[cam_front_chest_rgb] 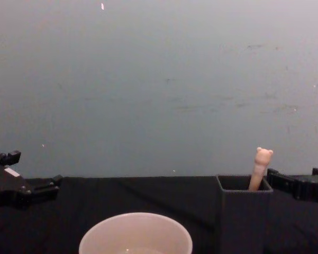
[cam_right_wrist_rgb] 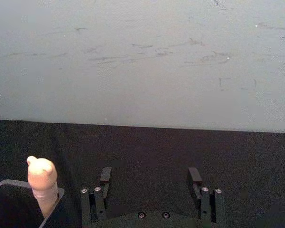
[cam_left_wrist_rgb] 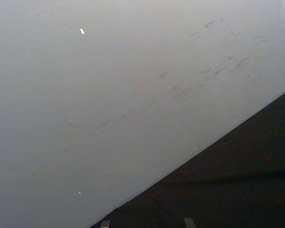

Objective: Pick up the stirring spoon with one hand, stir inside the cup, then place it back in its original position.

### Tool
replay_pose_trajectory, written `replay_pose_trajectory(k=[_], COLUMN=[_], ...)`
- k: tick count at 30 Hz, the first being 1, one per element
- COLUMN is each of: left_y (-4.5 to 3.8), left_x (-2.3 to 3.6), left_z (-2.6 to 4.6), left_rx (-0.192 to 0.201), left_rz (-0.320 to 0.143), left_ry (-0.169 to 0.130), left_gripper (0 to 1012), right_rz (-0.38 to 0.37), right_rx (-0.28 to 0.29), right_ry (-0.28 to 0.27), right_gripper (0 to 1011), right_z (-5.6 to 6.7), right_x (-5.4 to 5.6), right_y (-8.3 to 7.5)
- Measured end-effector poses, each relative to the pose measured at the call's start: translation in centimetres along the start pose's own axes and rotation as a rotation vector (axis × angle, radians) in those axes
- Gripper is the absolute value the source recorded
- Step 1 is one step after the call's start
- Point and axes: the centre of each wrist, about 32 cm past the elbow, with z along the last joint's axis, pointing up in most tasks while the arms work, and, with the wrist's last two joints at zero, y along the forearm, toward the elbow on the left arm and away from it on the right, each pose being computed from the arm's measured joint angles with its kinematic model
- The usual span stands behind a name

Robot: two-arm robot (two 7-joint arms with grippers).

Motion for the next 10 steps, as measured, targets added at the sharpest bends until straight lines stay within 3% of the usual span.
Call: replay_pose_trajectory(k=[10], left_y=[0.00], left_x=[0.00], left_z=[0.00], left_rx=[0.000], left_rz=[0.000], left_ry=[0.000], left_gripper=[1001], right_rz=[0.000], right_rx=[0.000], right_ry=[0.000], right_gripper=[1000], right_z=[0.00], right_x=[0.00], right_y=[0.00])
